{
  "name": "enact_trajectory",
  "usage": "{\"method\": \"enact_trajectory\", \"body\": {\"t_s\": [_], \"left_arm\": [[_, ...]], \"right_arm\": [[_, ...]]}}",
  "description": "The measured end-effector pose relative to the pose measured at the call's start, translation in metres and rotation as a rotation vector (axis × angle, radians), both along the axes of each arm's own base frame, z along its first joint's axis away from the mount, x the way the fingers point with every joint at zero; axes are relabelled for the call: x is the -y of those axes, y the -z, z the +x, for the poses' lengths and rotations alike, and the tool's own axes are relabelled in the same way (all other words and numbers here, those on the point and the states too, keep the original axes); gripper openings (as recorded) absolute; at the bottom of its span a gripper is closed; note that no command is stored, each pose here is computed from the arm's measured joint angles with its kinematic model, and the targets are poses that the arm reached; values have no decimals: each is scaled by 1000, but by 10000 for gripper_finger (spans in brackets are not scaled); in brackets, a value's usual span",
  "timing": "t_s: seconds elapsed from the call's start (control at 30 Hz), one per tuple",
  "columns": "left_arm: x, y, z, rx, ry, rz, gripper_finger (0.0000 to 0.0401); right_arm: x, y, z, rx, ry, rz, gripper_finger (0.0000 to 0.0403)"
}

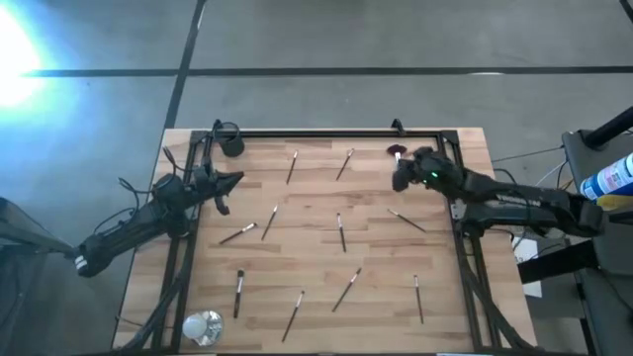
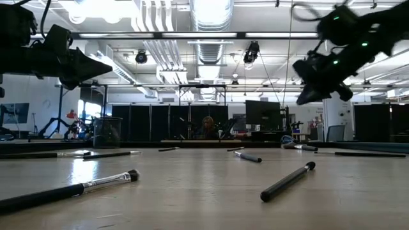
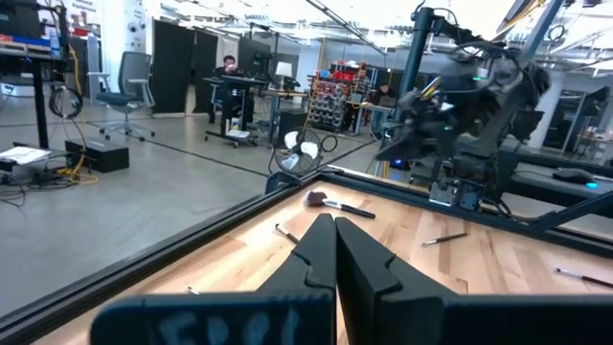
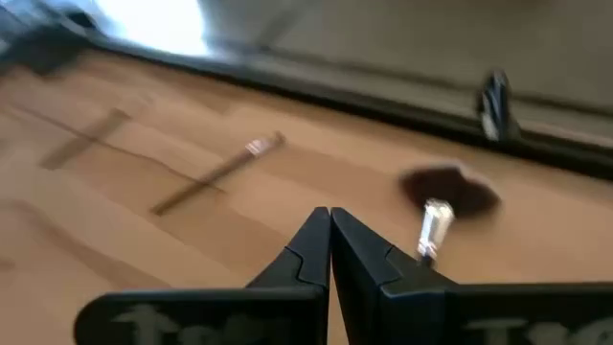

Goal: Put items in baskets/containers
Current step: Put the black highlighter brush into the black pen holder

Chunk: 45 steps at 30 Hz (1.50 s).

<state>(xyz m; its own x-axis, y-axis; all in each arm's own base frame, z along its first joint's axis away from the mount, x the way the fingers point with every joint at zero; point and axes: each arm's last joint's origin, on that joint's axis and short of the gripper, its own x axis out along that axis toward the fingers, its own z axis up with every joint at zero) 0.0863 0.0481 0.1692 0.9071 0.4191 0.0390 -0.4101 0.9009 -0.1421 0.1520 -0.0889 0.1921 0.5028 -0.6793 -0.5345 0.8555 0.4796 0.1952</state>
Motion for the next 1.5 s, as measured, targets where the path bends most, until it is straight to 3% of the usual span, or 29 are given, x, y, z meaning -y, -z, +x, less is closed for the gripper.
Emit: {"method": "enact_trajectory", "body": {"t_s": [0.23, 0.5, 0.83, 1.07, 1.27, 1.5], "left_arm": [[-1, 1, 1, -10, 2, -20, 0], [-1, 3, 2, -15, 8, -56, 0], [-2, 6, 4, -44, 8, -87, 0], [-2, 6, 4, -46, 8, -89, 0], [-2, 6, 4, -43, 8, -94, 0], [-2, 7, 4, -44, 8, -97, 0]], "right_arm": [[41, 4, 25, -199, 83, 164, 17], [89, 24, 23, -273, 175, 356, 92], [129, 40, 29, -309, 259, 420, 200], [154, 58, 38, -359, 294, 472, 245], [168, 66, 52, -373, 292, 488, 240], [170, 72, 57, -395, 285, 504, 170]]}}
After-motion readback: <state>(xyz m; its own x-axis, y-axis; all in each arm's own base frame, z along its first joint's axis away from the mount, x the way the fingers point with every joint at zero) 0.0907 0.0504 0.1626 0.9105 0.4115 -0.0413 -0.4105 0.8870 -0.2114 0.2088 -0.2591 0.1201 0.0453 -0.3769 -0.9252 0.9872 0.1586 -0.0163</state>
